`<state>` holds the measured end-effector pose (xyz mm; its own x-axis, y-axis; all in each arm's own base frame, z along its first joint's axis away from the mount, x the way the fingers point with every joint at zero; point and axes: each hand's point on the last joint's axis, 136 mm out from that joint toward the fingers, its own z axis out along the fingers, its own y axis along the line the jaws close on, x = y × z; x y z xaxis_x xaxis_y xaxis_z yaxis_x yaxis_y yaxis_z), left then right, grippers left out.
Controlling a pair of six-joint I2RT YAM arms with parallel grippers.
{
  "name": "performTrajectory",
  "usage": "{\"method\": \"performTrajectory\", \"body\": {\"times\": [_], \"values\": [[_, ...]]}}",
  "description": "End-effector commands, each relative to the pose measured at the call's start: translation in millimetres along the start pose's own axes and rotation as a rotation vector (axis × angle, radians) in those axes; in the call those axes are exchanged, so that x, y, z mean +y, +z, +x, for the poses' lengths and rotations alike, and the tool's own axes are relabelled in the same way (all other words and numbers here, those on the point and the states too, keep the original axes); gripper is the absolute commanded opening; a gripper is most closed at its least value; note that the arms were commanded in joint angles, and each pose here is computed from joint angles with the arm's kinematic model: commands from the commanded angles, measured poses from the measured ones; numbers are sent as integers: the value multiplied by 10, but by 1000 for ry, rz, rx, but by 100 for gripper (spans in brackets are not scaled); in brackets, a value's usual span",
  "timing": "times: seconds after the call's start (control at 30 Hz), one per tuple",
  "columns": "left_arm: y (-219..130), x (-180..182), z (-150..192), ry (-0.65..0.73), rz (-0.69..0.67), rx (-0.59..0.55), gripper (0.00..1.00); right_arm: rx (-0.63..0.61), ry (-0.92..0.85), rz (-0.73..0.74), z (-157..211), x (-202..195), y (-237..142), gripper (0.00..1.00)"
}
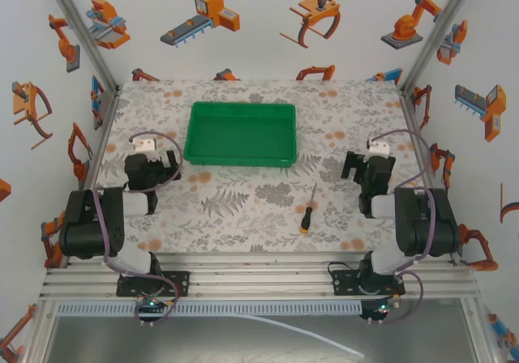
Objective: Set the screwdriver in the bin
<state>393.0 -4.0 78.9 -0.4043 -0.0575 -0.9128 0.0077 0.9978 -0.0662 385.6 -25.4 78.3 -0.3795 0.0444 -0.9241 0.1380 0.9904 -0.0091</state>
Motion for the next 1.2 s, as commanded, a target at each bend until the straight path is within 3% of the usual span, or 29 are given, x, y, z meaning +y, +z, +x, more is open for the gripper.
{"method": "performTrajectory", "body": {"times": [0.0,1.17], "values": [[12,-7,-108,20,-2,-29,97,-32,-1,6,-129,-23,32,99],[14,-9,-109,22,-3,-28,97,-32,5,18,-129,-45,32,99]]}}
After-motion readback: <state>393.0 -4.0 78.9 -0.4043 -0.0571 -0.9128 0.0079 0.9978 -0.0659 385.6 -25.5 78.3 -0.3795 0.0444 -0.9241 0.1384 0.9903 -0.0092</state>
